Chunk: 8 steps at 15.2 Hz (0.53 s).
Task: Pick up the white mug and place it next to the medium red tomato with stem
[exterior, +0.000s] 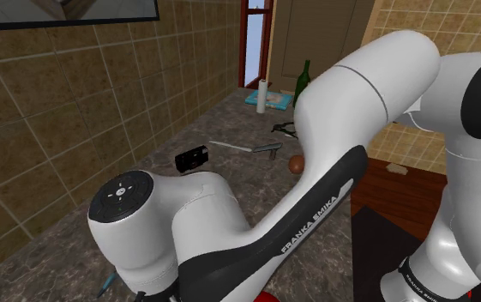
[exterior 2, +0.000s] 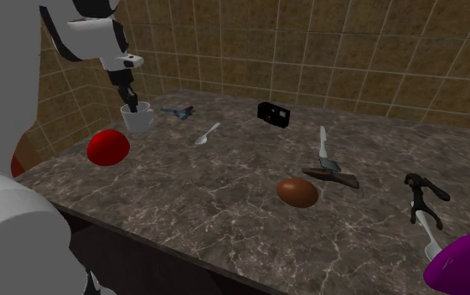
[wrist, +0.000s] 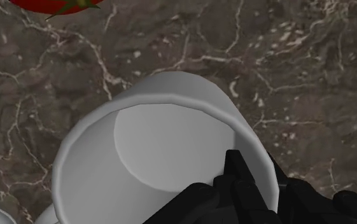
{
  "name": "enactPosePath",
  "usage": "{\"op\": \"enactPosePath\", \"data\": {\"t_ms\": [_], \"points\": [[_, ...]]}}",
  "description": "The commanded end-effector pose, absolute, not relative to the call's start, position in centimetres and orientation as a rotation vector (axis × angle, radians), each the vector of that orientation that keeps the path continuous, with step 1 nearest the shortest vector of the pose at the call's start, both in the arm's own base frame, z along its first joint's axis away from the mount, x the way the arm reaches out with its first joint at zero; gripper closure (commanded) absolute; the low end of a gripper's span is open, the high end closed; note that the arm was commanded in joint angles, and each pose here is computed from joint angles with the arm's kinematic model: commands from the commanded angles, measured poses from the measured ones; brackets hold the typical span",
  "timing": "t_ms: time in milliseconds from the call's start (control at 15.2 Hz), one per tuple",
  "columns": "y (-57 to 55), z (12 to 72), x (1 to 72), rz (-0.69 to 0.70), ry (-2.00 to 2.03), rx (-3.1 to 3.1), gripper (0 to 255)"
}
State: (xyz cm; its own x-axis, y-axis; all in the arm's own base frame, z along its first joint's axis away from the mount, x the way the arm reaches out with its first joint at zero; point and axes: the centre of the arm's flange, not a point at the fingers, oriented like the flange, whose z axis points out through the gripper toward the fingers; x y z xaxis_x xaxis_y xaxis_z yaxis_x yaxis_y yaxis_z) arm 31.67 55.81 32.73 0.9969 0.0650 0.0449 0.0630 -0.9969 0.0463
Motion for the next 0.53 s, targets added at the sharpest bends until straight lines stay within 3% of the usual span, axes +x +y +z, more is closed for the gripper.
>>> {"op": "enactPosePath", "data": {"t_ms": [0, 462], "points": [[55.8, 31.7, 31.7, 0.072, 0.099, 3.095, 255], [55.8, 29.3, 31.7, 0.072, 0.099, 3.095, 255]]}}
